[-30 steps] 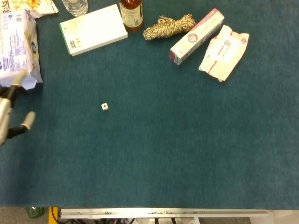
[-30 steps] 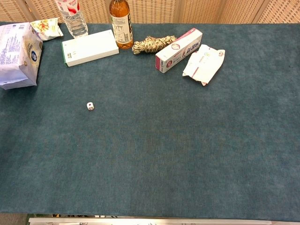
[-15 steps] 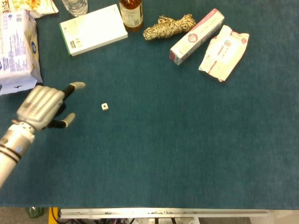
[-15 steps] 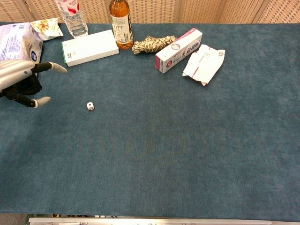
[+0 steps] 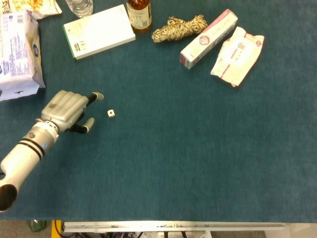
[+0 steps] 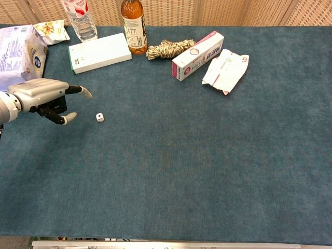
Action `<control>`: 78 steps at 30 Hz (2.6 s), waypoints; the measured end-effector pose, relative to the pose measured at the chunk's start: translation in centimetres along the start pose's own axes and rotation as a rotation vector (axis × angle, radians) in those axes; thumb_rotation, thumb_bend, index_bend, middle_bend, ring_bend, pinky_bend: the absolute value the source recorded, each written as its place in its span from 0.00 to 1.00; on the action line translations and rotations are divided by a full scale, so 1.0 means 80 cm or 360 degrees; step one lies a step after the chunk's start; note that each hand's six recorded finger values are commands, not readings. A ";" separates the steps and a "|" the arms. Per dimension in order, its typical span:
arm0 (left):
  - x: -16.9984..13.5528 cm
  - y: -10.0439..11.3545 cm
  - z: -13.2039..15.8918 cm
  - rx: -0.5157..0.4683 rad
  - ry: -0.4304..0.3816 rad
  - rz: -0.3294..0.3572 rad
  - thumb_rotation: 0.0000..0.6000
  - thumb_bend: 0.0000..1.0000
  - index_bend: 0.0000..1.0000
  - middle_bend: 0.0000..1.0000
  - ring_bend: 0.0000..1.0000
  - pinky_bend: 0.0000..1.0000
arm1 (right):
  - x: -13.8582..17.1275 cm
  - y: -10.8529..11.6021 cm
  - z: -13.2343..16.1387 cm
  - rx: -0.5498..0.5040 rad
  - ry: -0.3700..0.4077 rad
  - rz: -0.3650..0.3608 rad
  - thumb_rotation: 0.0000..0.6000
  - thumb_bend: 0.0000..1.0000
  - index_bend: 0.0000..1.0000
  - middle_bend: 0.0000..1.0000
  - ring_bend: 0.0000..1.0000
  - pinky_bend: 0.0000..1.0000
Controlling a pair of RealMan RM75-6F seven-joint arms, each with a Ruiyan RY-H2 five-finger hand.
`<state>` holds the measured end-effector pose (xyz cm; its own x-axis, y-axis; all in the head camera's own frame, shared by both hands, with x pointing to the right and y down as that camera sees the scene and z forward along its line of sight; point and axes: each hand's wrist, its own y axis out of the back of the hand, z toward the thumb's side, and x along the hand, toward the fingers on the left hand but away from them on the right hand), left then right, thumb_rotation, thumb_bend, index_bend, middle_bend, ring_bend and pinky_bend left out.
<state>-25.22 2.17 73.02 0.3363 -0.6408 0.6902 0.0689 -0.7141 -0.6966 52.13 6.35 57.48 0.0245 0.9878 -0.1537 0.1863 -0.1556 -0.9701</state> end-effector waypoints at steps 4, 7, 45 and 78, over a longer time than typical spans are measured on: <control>0.005 -0.011 0.002 0.0030 0.0028 -0.0056 0.85 0.47 0.17 0.96 0.97 0.99 | 0.001 0.000 -0.003 -0.0004 -0.0007 0.0000 1.00 0.30 0.29 0.32 0.20 0.17; 0.008 -0.019 0.006 0.0057 0.0036 -0.0090 0.84 0.47 0.17 0.96 0.97 0.99 | 0.001 -0.001 -0.004 -0.0007 -0.0008 0.0000 1.00 0.30 0.29 0.32 0.20 0.17; -0.021 -0.033 0.055 0.0167 -0.0070 -0.0131 0.84 0.47 0.17 0.96 0.96 0.98 | 0.002 -0.002 -0.015 -0.0013 -0.0026 0.0001 1.00 0.30 0.29 0.32 0.20 0.17; -0.005 -0.039 0.076 0.0124 -0.0111 -0.0151 0.86 0.47 0.17 0.95 0.96 0.98 | 0.007 0.000 -0.025 -0.0023 -0.0059 -0.0007 1.00 0.30 0.29 0.32 0.20 0.17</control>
<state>-19.87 6.36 73.69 0.3888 -0.5482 0.7404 0.1754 -0.7450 -0.6437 54.10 6.94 57.78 -0.0129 0.9876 -0.1563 0.2004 -0.1506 -0.9681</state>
